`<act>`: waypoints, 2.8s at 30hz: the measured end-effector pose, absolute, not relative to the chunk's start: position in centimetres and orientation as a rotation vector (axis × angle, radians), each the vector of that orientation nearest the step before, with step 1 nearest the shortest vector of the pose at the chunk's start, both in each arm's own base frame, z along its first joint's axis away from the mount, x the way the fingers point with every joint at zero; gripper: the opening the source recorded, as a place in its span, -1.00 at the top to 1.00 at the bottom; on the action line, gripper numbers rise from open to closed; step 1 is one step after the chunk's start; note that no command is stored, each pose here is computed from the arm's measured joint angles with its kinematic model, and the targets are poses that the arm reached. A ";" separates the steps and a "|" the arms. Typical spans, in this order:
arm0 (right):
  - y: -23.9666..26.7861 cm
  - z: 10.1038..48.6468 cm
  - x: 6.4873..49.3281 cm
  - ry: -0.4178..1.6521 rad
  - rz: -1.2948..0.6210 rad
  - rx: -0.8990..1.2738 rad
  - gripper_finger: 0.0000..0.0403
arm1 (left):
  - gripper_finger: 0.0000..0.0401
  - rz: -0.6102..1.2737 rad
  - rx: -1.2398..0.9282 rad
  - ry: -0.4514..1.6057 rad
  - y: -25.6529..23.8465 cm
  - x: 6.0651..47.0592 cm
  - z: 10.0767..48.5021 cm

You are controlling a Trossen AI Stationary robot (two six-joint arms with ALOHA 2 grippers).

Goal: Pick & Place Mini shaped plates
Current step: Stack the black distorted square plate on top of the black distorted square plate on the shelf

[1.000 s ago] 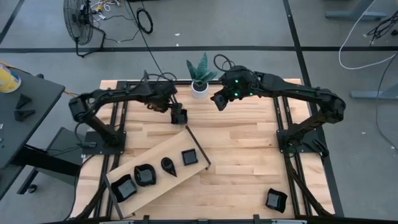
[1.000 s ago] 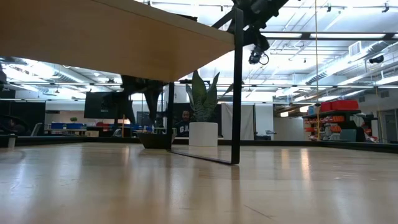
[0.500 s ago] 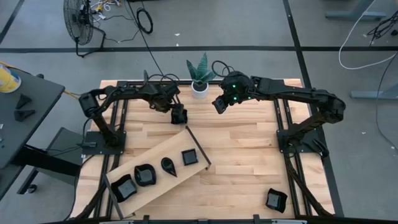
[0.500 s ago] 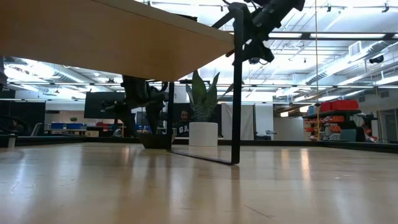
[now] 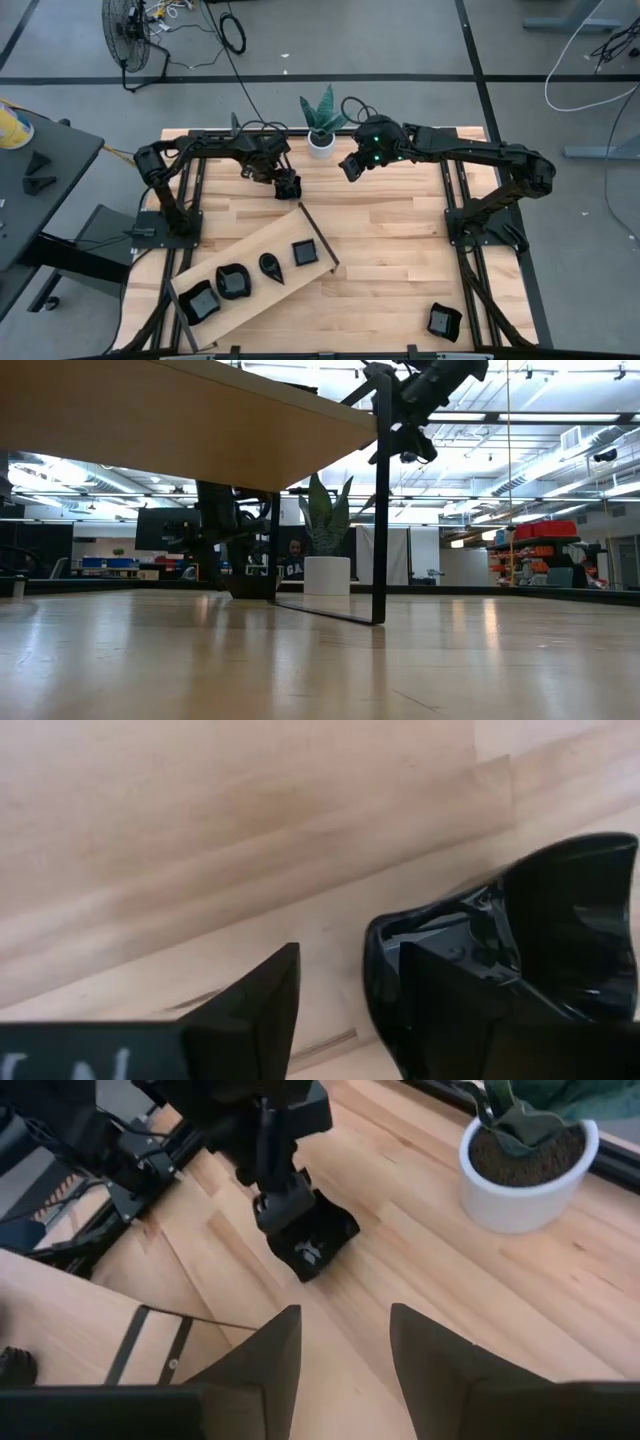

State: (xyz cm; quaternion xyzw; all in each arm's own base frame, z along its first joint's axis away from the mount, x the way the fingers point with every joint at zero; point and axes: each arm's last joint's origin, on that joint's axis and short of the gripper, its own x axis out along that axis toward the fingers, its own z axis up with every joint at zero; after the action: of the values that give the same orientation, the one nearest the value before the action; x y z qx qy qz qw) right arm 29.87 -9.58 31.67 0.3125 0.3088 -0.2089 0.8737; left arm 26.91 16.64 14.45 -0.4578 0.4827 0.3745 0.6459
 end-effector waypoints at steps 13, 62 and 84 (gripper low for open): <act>-9.6 31.7 29.9 0.639 -0.434 0.652 0.22 | 0.54 0.851 -1.022 1.099 16.7 26.9 14.4; -9.6 31.8 30.0 0.627 -0.430 0.646 0.22 | 0.99 0.312 -0.620 1.040 9.7 17.2 36.9; -7.8 31.8 30.5 0.659 -0.334 0.542 0.22 | 0.99 -0.055 -0.744 1.043 -1.6 10.0 40.5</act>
State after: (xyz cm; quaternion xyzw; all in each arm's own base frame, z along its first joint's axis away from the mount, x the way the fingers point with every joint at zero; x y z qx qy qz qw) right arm 30.52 -7.83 31.80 0.2616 0.3180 -0.1613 0.8969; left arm 10.01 -1.64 40.45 -0.3470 0.4865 -0.0258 0.8014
